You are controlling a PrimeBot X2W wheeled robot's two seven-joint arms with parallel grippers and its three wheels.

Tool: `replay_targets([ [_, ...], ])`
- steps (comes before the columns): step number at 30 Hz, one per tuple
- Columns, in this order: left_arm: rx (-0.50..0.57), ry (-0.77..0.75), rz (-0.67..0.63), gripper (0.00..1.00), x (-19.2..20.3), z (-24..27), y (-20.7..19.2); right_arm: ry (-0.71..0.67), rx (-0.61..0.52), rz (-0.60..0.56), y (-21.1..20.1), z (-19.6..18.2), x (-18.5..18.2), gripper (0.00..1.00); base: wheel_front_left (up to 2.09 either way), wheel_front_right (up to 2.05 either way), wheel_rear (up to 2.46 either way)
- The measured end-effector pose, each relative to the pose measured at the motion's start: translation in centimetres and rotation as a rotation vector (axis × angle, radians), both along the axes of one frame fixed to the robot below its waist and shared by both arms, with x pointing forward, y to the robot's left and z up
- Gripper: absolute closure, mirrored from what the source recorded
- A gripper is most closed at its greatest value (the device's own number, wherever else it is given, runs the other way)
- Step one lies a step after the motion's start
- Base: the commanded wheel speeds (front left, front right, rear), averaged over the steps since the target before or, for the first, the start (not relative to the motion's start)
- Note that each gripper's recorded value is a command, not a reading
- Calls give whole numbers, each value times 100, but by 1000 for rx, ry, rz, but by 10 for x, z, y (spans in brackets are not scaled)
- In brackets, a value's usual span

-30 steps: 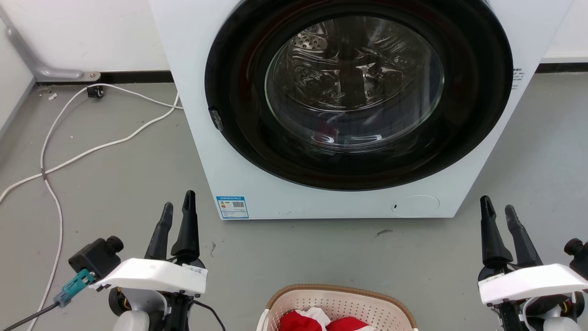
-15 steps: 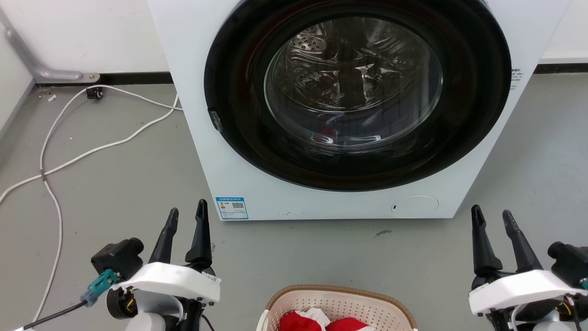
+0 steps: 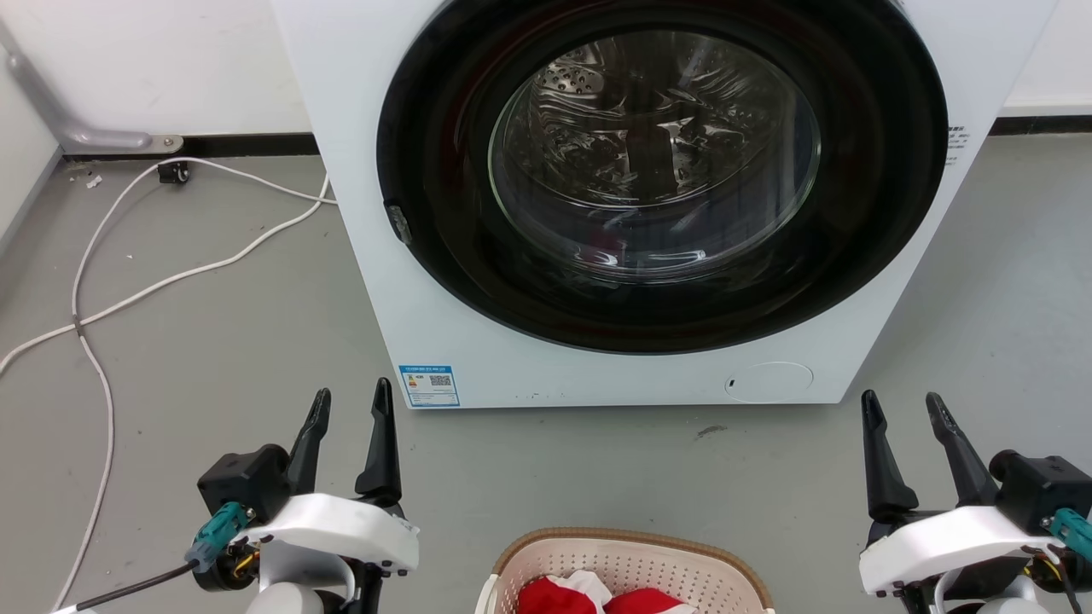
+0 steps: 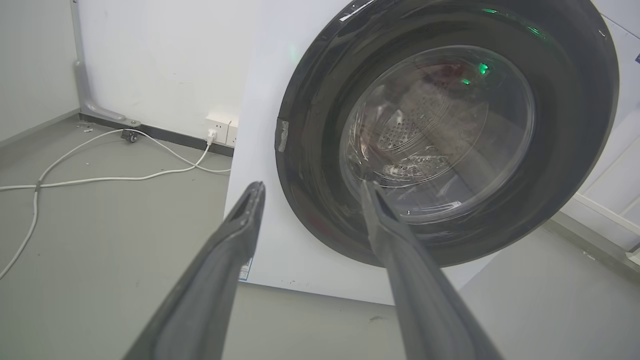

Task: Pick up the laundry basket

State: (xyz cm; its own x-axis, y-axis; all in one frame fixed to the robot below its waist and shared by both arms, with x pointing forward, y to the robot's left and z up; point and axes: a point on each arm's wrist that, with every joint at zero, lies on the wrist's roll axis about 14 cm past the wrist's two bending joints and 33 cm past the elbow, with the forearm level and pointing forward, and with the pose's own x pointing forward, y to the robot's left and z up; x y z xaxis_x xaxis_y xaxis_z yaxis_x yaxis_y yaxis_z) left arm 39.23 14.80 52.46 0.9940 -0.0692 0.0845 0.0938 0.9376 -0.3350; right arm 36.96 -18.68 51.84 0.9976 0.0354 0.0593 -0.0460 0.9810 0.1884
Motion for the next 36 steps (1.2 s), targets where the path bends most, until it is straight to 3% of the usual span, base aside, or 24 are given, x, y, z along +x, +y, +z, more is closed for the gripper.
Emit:
replay_targets([
  [36, 257, -28, 0, 0, -2, -10, -8, 15, -255, 33, 7, -9, -5, 0, 0, 0, 0],
])
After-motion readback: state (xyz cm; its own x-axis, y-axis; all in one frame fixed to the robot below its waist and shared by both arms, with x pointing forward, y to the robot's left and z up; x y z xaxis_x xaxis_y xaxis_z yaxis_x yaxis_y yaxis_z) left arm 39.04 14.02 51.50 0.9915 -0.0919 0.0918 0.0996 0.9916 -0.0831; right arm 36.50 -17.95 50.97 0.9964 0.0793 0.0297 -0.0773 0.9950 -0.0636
